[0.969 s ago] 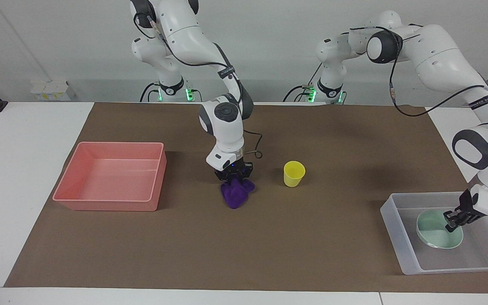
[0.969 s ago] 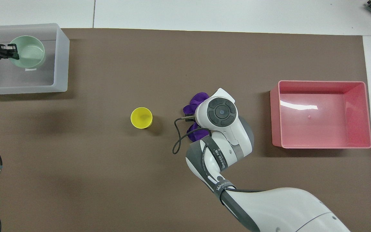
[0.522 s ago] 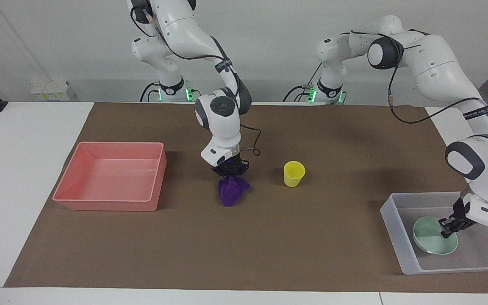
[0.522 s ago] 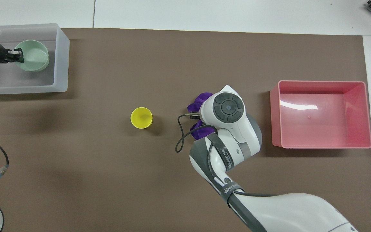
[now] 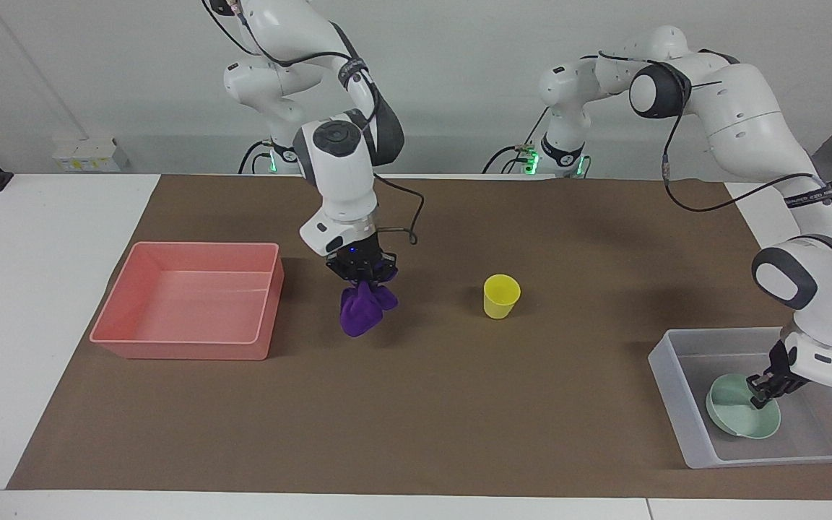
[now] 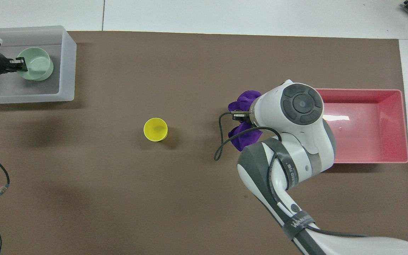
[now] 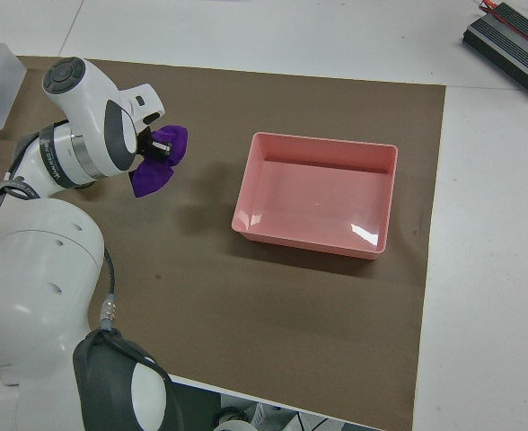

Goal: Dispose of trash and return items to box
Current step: 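Carry the purple cloth with the right gripper into the pink tray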

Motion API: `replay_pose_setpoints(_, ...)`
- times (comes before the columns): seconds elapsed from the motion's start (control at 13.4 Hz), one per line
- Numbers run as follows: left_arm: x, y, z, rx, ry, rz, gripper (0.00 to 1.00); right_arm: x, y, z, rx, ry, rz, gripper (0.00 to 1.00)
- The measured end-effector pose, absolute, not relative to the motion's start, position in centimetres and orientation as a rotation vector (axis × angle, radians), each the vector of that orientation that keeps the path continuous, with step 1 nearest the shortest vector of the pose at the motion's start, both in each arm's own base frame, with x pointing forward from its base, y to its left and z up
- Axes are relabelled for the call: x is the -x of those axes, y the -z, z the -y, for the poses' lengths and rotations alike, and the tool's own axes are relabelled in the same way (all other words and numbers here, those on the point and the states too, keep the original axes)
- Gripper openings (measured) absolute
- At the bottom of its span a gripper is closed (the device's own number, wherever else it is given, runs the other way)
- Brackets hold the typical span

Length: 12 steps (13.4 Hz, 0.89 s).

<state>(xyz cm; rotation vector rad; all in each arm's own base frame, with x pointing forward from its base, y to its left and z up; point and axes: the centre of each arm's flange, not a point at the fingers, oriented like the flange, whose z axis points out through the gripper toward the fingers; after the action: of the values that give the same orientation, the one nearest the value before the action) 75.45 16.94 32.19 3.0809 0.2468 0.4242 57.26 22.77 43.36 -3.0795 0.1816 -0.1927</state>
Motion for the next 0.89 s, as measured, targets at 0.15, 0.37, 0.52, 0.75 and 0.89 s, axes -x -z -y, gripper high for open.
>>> replay_pose_setpoints(0.15,-75.5,-34.5,-16.4,-3.077,-0.460,-0.232,0.52,-57.1,-46.1,-20.6,3.071,0.207,-0.231,0.16)
replay_pose_setpoints(0.37,-75.0,-39.4,-14.3,-3.077,-0.462,-0.177,0.88,-56.9,-49.4,-16.9,3.067,0.235,-0.289,0.16)
replay_pose_setpoints(0.52,-73.9,-42.1,-11.4,-3.078,-0.454,-0.117,1.00,-57.0,-50.7,-13.8,3.077,0.238,-0.280,0.16)
replay_pose_setpoints(0.75,-70.6,-44.6,-5.4,-3.081,-0.416,0.002,1.00,-57.5,-51.5,-8.7,3.097,0.241,-0.231,0.16)
replay_pose_setpoints(0.89,-67.8,-45.2,-1.4,-3.083,-0.370,0.086,1.00,-58.0,-51.5,-4.9,3.113,0.242,-0.179,0.16)
